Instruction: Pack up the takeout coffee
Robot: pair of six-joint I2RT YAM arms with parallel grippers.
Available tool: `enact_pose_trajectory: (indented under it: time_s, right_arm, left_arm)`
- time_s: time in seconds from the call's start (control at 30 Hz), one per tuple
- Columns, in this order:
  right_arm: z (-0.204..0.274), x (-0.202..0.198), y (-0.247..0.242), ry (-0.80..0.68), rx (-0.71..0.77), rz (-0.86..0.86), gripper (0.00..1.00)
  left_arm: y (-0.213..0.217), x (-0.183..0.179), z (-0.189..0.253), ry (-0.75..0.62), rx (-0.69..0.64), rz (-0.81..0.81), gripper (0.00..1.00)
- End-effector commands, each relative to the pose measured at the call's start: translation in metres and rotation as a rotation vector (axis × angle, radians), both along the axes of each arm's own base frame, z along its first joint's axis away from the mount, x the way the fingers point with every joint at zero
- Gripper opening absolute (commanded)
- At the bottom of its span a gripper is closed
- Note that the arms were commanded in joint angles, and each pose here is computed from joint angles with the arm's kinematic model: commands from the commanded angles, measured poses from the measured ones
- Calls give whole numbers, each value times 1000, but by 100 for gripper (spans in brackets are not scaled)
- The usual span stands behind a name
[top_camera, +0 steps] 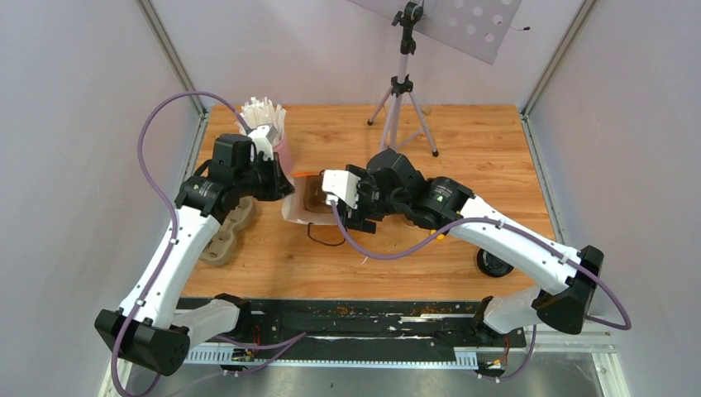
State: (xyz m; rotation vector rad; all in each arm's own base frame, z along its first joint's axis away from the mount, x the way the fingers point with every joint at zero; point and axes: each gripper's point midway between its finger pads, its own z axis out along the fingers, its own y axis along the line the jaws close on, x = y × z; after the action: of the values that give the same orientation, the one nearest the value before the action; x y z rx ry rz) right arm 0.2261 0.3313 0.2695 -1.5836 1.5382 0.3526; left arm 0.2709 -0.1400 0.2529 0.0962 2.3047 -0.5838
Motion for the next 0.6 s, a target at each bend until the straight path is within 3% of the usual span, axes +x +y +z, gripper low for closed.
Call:
enact_pose_trajectory:
  time_s: [0.0,0.3,0.57]
  right_arm:
    - [18,-15,-6,-64,-34,105,72]
    - [34,-14,23,-176,-70,184,73]
    - [-21,-11,24,-203,-199,225,72]
  left_arm:
    - [-26,-22,18,-30,-106,-154,0]
    - [-31,-40,17,2,-114,-222,0]
    - [-18,-38,15,-11,-57,-163,0]
